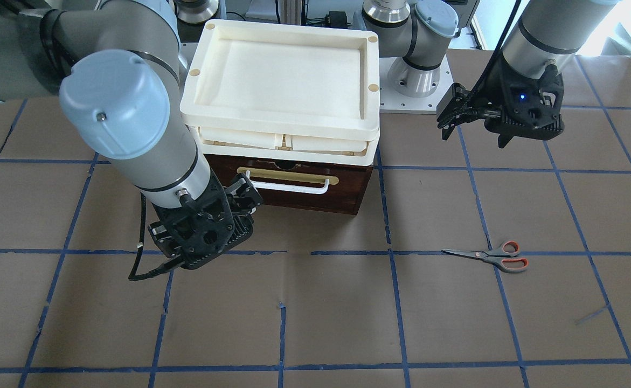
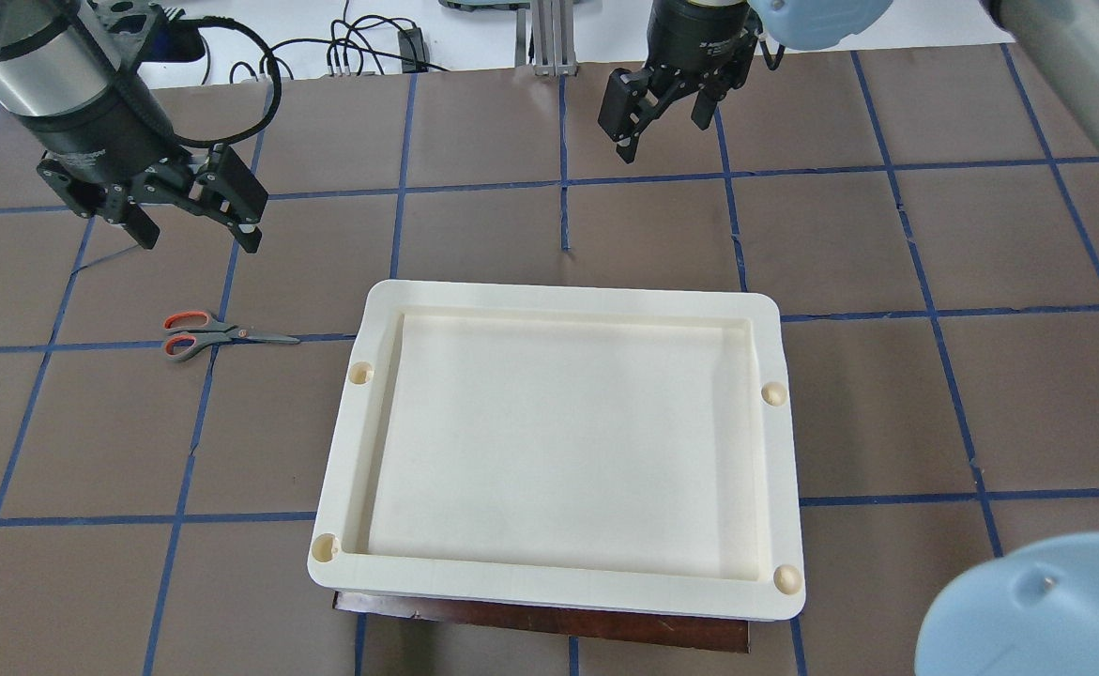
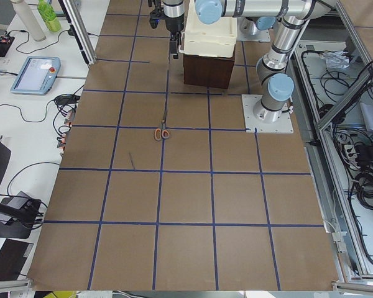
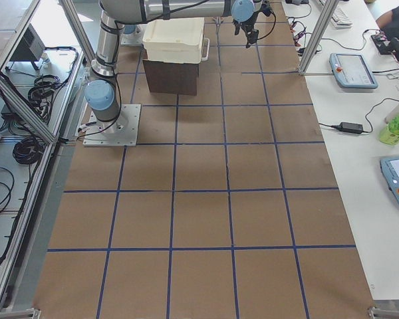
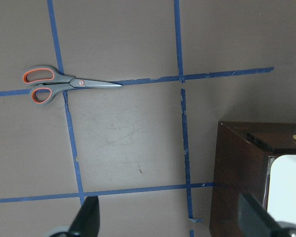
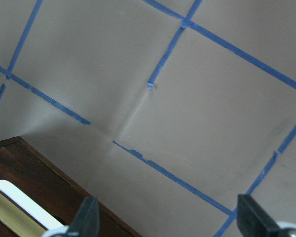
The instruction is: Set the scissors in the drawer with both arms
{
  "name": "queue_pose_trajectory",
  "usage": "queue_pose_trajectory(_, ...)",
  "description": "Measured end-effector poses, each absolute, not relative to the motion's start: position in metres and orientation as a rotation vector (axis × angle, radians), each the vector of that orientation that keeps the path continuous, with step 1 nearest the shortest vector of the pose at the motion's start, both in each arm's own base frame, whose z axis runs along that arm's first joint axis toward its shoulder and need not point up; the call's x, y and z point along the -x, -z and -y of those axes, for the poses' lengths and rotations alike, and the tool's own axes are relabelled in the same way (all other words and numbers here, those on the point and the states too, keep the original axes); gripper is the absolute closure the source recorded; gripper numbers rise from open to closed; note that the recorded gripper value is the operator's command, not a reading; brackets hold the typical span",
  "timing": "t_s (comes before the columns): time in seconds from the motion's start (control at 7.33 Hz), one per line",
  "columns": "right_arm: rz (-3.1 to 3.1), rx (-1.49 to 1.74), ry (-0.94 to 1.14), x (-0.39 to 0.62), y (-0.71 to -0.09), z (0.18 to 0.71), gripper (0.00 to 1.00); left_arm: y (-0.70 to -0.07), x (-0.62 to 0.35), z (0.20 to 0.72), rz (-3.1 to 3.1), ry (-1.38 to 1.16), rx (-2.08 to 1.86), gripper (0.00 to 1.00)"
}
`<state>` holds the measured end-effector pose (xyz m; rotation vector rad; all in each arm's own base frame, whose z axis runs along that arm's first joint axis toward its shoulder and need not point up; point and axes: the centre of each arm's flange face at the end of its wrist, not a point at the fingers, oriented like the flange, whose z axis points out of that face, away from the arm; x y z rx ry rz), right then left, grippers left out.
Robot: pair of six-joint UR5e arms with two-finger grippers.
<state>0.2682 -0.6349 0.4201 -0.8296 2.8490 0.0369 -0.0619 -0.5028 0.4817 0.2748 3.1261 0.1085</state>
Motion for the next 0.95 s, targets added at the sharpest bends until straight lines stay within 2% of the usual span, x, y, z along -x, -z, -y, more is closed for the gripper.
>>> queue_pose_trajectory(0.27,-2.695,0.882,-0.192,-0.284,-0.382,0.621,0.00,-0.444,0.013,0.516,-3.128,-0.141,-0.444,0.00)
queue_pose_trajectory(0.55,-2.616,0.928,-0.344,-0.292,-0.346,0.599,0.00,-0.402,-0.031,0.530,-3.067,-0.133,-0.820,0.00)
queue_pose_trajectory(0.95,-2.476,1.166,-0.373,-0.298,-0.333,0.586,0.00,-0.349,-0.092,0.549,-2.871,-0.142,-1.445,0.00)
